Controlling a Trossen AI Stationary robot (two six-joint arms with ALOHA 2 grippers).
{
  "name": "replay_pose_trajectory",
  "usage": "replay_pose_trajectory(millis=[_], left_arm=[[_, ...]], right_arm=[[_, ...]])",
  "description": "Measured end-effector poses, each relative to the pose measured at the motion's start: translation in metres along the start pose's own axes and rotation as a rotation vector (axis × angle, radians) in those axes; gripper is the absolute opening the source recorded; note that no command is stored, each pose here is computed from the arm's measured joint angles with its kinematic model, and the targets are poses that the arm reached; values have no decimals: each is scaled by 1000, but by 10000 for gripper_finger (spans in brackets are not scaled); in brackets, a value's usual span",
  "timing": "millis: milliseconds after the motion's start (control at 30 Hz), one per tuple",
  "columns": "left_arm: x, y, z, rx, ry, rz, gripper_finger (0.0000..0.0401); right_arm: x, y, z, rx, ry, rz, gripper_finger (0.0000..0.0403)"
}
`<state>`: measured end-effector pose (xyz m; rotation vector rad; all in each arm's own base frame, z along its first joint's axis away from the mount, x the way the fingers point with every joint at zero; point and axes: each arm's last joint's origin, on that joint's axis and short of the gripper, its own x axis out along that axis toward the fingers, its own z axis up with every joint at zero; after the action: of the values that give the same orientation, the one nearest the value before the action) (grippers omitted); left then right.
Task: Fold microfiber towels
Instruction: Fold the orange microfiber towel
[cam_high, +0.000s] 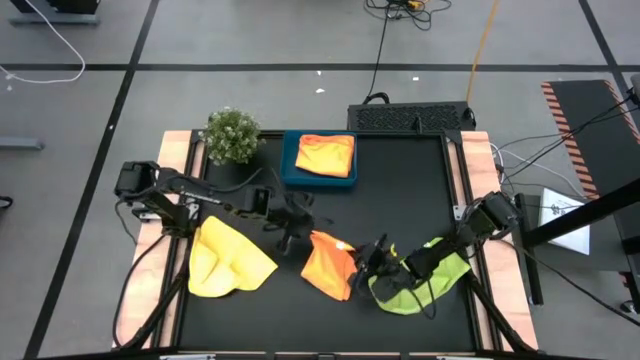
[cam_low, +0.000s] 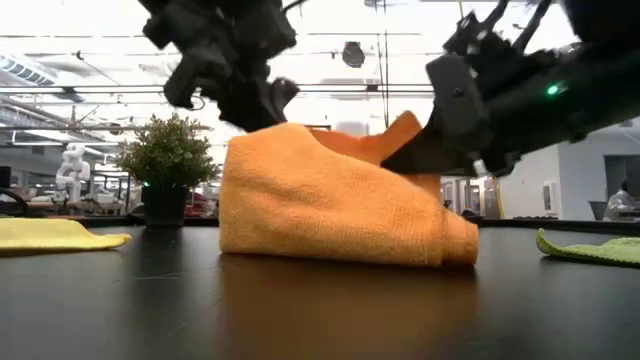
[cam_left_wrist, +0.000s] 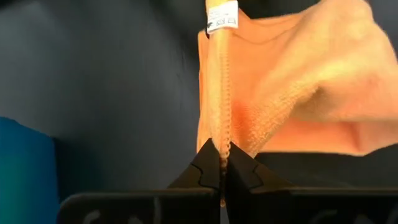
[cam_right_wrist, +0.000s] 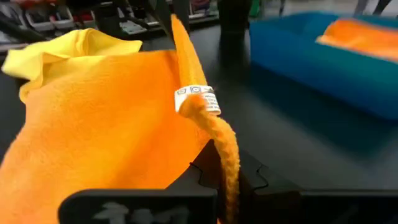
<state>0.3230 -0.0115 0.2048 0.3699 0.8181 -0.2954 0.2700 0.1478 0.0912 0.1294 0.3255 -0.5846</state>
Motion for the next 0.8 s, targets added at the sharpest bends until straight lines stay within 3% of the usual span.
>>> replay_pose_trajectory(millis=[200,333,667,800], left_arm=[[9,5,-23,-64,-19,-36,9],[13,1,-23,-55,-26,-44,7],[14,-30,-5,8,-70,-146,6],[14,-40,3,42,-106,-146,8]], right_arm=[[2,-10,-5,75,21,55,0],[-2,-3,-4,87,24,90,0],[-35,45,13,90,-10,266,0],[-45,60,21,53,-40,273,0]])
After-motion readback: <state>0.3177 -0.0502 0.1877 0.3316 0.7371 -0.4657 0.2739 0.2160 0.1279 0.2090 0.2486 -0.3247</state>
